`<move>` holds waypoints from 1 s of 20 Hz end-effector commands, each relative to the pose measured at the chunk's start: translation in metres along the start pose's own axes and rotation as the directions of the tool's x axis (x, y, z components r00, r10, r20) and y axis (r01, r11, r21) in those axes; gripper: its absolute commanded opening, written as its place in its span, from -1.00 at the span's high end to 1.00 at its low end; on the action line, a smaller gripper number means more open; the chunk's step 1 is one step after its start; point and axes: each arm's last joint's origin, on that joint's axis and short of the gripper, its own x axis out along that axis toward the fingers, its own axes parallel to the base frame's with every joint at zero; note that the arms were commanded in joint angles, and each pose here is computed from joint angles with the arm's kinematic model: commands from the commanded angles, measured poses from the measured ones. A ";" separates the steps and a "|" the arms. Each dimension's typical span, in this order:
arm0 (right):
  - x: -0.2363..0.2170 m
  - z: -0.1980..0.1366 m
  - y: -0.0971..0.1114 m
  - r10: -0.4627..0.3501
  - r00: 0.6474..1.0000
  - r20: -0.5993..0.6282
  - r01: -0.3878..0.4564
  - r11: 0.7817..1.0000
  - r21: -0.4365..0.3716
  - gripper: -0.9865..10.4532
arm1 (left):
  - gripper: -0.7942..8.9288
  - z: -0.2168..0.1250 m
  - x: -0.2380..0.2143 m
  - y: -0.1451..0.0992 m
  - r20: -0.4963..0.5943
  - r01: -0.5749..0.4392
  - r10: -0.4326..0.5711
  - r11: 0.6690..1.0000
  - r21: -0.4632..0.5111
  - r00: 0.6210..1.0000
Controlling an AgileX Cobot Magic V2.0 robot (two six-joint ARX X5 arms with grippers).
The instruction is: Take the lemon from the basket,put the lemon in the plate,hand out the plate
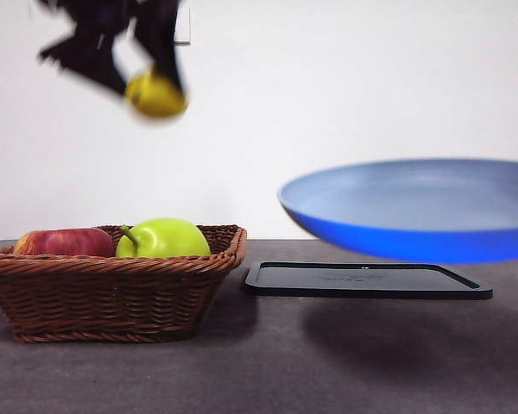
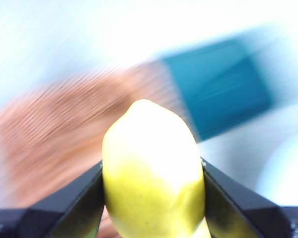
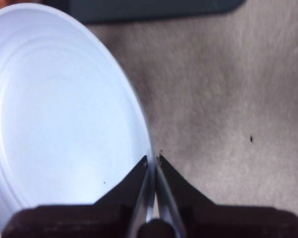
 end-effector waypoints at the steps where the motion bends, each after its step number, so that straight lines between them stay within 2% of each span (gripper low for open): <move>1: 0.008 0.006 0.000 0.024 0.999 -0.022 -0.024 1.000 0.017 0.82 | 0.47 0.005 -0.017 -0.035 0.070 0.143 -0.148 0.987 0.073 0.987; 3: 0.014 0.009 0.001 0.079 0.996 -0.040 -0.079 0.997 0.022 0.82 | 0.47 -0.003 -0.016 -0.073 0.052 0.228 -0.238 0.962 0.151 0.970; 4: 0.014 0.010 0.001 0.080 0.996 -0.038 -0.079 0.997 0.024 0.82 | 0.47 -0.009 -0.010 -0.092 0.024 0.261 -0.270 0.947 0.188 0.963; 7: 0.014 0.010 0.001 0.078 0.996 -0.038 -0.077 0.997 0.024 0.82 | 0.47 -0.030 0.013 -0.134 -0.040 0.242 -0.240 0.931 0.274 0.970; 9: 0.014 0.010 0.001 0.078 0.996 -0.038 -0.077 0.997 0.024 0.82 | 0.47 -0.044 0.033 -0.153 -0.095 0.225 -0.205 0.921 0.318 0.974; 15: 0.014 0.010 0.001 0.079 0.996 -0.038 -0.078 0.997 0.024 0.82 | 0.47 -0.082 0.094 -0.178 -0.263 0.250 -0.157 0.894 0.372 0.952; 20: 0.014 0.010 0.000 0.078 0.996 -0.041 -0.077 0.997 0.025 0.82 | 0.46 -0.091 0.106 -0.181 -0.299 0.258 -0.145 0.887 0.384 0.943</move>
